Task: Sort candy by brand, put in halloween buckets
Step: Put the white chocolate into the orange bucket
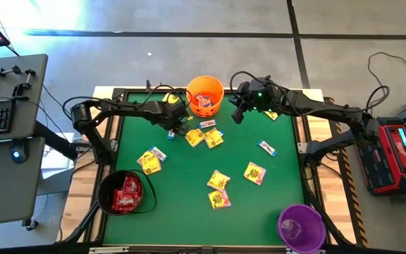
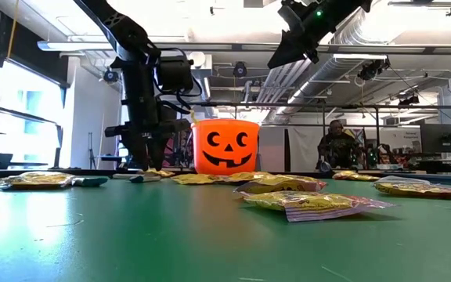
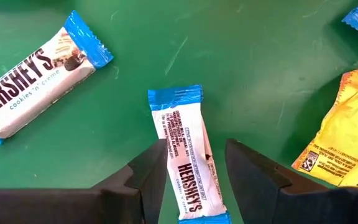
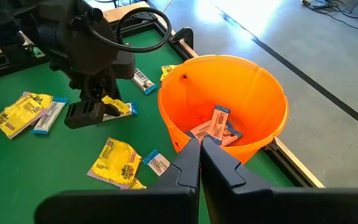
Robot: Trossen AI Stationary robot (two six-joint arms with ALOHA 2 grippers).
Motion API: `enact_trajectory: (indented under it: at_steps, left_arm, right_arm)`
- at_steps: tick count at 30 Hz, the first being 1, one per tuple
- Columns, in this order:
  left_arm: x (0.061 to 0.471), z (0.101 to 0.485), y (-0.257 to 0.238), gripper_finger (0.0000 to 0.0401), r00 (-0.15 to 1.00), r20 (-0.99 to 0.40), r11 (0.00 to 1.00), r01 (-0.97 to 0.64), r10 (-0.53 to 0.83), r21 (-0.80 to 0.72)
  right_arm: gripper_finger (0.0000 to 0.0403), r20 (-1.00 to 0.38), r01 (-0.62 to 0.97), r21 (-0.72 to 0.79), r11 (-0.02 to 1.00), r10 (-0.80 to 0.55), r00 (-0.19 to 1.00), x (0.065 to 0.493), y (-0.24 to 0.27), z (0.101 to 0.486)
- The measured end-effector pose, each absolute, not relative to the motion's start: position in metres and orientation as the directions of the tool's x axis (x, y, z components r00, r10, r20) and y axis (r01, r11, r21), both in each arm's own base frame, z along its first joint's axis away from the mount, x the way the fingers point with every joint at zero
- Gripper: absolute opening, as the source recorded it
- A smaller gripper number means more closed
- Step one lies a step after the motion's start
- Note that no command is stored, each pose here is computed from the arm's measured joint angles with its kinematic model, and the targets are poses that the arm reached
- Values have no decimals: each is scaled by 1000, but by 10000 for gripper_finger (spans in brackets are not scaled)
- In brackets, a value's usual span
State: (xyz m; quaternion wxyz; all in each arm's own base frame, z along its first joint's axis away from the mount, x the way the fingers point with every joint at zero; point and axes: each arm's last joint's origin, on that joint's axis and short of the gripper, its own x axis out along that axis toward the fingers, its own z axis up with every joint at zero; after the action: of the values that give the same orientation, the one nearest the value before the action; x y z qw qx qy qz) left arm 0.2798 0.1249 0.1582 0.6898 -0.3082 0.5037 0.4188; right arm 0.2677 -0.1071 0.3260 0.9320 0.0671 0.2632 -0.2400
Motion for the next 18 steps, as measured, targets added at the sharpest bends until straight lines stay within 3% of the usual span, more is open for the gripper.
enact_trajectory:
  at_steps: [12, 18]
  left_arm:
    - [284, 141, 123, 153, 107, -969, 457, -889, 223, 7]
    - [283, 142, 123, 119, 105, -970, 465, -886, 217, 8]
  right_arm:
    - [0, -523, 484, -3, 875, -414, 745, 268, -107, 326]
    - [0, -523, 484, -3, 875, -414, 745, 268, -107, 326]
